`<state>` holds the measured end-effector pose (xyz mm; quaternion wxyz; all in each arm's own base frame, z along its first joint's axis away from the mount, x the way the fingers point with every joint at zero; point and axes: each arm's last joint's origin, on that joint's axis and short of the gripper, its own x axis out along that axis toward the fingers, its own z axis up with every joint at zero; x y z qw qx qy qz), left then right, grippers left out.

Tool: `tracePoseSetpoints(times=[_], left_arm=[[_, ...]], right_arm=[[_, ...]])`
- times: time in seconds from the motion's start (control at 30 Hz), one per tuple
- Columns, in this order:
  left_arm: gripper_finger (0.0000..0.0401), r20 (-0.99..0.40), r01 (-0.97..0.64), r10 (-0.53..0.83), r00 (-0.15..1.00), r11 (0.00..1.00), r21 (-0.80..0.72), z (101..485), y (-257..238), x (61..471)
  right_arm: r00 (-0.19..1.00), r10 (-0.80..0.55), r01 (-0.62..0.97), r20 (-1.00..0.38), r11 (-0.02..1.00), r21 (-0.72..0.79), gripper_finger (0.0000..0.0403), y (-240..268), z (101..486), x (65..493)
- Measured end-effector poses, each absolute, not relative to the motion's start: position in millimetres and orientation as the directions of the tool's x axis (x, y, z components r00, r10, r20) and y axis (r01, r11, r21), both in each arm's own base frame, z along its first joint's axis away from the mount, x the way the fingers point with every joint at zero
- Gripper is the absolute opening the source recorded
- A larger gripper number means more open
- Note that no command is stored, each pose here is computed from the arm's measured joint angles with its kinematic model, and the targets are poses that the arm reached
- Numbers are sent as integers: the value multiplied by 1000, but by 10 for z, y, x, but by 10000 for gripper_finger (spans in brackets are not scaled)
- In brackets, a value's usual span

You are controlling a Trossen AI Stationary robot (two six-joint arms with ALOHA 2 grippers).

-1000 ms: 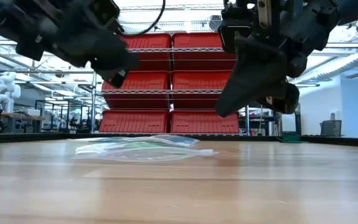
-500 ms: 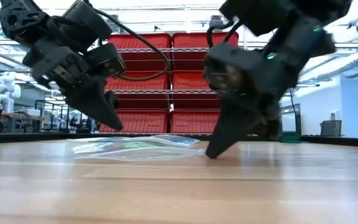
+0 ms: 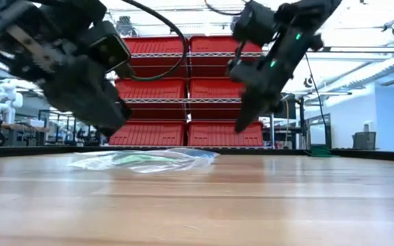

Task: Sort rubber bands
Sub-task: Close the bottom zip lock bag

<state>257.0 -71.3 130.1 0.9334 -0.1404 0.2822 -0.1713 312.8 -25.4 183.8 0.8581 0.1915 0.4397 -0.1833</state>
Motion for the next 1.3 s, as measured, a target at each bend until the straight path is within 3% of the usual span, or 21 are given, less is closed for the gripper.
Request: tracePoseSetpoints(times=[0.2,0.37,0.5,0.87,1.2,1.3], left_arm=[[12,-504,71,-201,840,962,-265,1400,-247,2586],[12,-623,-72,-57,780,981,-181,1317,185,2493],[12,-664,-112,0,747,986,-126,1273,398,2433],[12,-741,-110,-96,665,968,-224,1182,343,2354],[12,-715,-92,-244,655,914,-396,1114,-92,2306],[12,-674,-71,-275,686,896,-438,1143,-241,2331]], right_arm=[[653,-36,447,-756,824,347,0,192,1837,3163],[787,36,353,-616,793,497,0,681,1603,3482],[784,53,343,-619,794,501,0,949,1391,3722],[611,38,420,-790,831,365,0,1075,1160,4004],[439,-35,397,-898,904,158,0,715,1623,3686],[422,33,331,-906,925,188,0,600,1851,3583]])
